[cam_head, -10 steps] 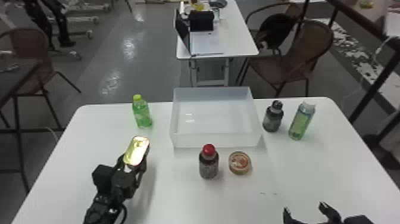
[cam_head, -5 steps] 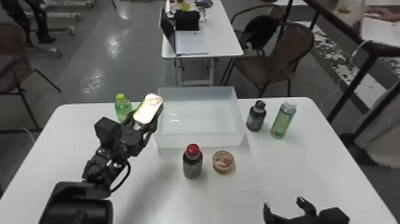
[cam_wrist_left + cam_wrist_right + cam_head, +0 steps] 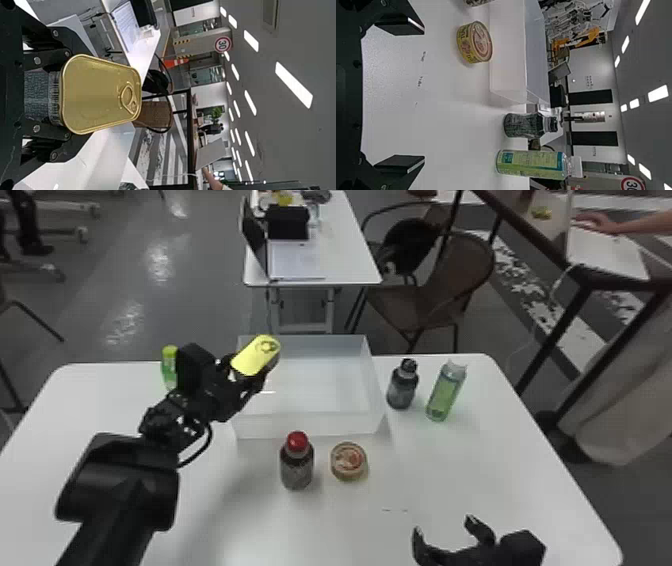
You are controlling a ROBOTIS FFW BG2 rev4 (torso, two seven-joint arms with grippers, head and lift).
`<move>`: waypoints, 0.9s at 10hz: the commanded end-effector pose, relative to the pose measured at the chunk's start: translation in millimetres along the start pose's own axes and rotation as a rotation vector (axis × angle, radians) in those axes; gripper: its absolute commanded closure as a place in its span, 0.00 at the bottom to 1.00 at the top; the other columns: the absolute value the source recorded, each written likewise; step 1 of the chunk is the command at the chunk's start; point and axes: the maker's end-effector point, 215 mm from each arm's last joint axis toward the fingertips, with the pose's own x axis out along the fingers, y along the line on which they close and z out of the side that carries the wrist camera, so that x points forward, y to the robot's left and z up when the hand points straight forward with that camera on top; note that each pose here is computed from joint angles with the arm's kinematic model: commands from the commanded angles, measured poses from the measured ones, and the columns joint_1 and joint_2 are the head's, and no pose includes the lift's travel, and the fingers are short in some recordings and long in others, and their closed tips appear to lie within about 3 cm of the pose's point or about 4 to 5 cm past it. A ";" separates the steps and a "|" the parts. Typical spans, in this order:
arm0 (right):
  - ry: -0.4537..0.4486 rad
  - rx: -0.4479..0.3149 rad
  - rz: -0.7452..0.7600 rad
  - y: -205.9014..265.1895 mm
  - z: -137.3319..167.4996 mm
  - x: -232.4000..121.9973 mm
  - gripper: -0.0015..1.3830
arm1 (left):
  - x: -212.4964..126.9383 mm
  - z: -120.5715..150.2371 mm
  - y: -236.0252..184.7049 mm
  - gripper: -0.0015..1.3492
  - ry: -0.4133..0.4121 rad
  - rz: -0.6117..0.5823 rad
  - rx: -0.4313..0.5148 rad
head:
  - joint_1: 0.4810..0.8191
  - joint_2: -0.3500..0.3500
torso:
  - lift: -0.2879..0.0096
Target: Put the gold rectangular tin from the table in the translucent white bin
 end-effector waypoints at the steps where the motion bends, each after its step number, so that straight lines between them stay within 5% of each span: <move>1: -0.002 -0.001 0.006 -0.1 1.3 5.6 0.11 | 20.0 -13.6 -11.1 0.61 0.071 -0.053 0.038 | 0.63 0.34 | 0.87; 5: -0.002 0.006 0.012 1.4 0.8 12.1 0.11 | 34.9 -58.0 -42.2 0.61 0.253 -0.166 0.167 | 0.63 0.30 | 0.87; 6: -0.005 0.010 0.013 2.5 1.7 12.9 0.11 | 34.7 -61.4 -44.7 0.54 0.271 -0.182 0.219 | 0.63 0.29 | 0.87; 8: -0.005 0.014 0.015 2.5 0.5 11.4 0.11 | 39.2 -54.5 -41.7 0.03 0.272 -0.191 0.257 | 0.63 0.29 | 0.87; 9: -0.005 0.016 0.017 3.3 0.5 11.6 0.11 | 42.1 -44.0 -38.3 0.08 0.248 -0.189 0.272 | 0.63 0.29 | 0.87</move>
